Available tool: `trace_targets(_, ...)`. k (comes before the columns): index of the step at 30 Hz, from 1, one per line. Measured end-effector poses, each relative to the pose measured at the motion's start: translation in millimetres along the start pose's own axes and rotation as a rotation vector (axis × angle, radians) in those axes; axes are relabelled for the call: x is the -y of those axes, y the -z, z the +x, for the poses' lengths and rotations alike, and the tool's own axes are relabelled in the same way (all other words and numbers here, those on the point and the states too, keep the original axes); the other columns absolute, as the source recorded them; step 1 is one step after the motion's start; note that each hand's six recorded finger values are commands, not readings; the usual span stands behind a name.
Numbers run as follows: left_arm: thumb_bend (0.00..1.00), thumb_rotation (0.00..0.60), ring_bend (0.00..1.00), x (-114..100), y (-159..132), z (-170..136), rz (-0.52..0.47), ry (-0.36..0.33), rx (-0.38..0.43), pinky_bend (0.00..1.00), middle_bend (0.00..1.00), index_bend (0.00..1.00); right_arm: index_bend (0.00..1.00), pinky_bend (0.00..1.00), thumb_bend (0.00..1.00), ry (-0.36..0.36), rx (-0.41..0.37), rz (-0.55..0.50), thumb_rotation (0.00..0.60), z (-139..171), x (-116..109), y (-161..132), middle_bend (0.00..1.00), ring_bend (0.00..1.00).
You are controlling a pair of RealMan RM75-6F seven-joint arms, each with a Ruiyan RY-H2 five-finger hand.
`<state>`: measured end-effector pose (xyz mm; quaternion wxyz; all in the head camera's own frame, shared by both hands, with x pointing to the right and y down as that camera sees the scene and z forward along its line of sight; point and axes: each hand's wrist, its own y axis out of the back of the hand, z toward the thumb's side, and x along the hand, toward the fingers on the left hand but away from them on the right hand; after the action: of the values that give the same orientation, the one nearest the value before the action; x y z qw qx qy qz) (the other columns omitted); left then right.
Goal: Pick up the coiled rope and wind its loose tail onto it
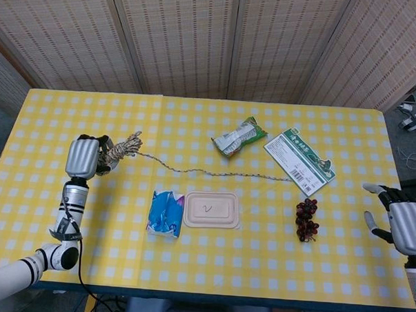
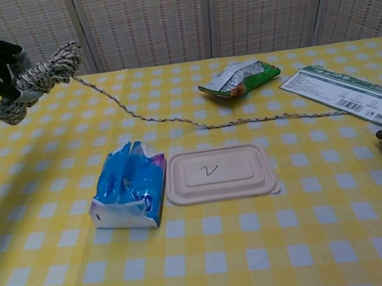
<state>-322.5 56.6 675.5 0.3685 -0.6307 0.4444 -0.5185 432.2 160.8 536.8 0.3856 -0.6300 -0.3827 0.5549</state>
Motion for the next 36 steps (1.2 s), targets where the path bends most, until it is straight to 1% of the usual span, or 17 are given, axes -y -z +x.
trace_targets(5, 0.25, 0.553, 0.55, -17.3, -13.0, -5.0, -0.015, -0.02, 0.043, 0.34, 0.74, 0.7, 0.33, 0.37, 0.36, -0.059, -0.071, 0.021, 0.6, -29.1, 5.3, -26.0, 0.34, 0.3)
trace_targets(11, 0.25, 0.543, 0.55, -34.3, -21.0, -12.7, -0.009, -0.036, 0.069, 0.34, 0.74, 0.7, 0.33, 0.37, 0.36, -0.159, -0.158, 0.047, 0.6, -69.4, 22.7, -64.5, 0.34, 0.3)
trace_targets(14, 0.25, 0.54, 0.55, -38.8, -22.0, -15.7, -0.007, -0.04, 0.074, 0.34, 0.74, 0.7, 0.33, 0.37, 0.36, -0.213, -0.196, 0.047, 0.6, -93.8, 35.8, -87.4, 0.34, 0.3)
trace_targets(21, 0.25, 0.541, 0.55, -47.7, -22.7, -21.5, -0.004, -0.049, 0.076, 0.34, 0.74, 0.7, 0.34, 0.37, 0.37, -0.296, -0.25, 0.051, 0.6, -140.1, 70.4, -134.9, 0.34, 0.3)
trace_targets(27, 0.25, 0.537, 0.55, -53.8, -21.7, -24.9, 0.002, -0.055, 0.072, 0.34, 0.74, 0.7, 0.36, 0.37, 0.37, -0.341, -0.292, 0.085, 0.6, -163.4, 97.2, -169.7, 0.34, 0.3)
trace_targets(33, 0.25, 0.539, 0.55, -54.2, -21.2, -29.1, 0.011, -0.05, 0.072, 0.34, 0.74, 0.7, 0.37, 0.37, 0.37, -0.373, -0.328, 0.119, 0.6, -174.9, 123.9, -200.2, 0.34, 0.31)
trace_targets(36, 0.25, 0.538, 0.55, -53.6, -21.3, -30.3, 0.013, -0.046, 0.072, 0.34, 0.74, 0.7, 0.38, 0.37, 0.37, -0.385, -0.337, 0.148, 0.6, -178.6, 137.3, -210.5, 0.34, 0.31)
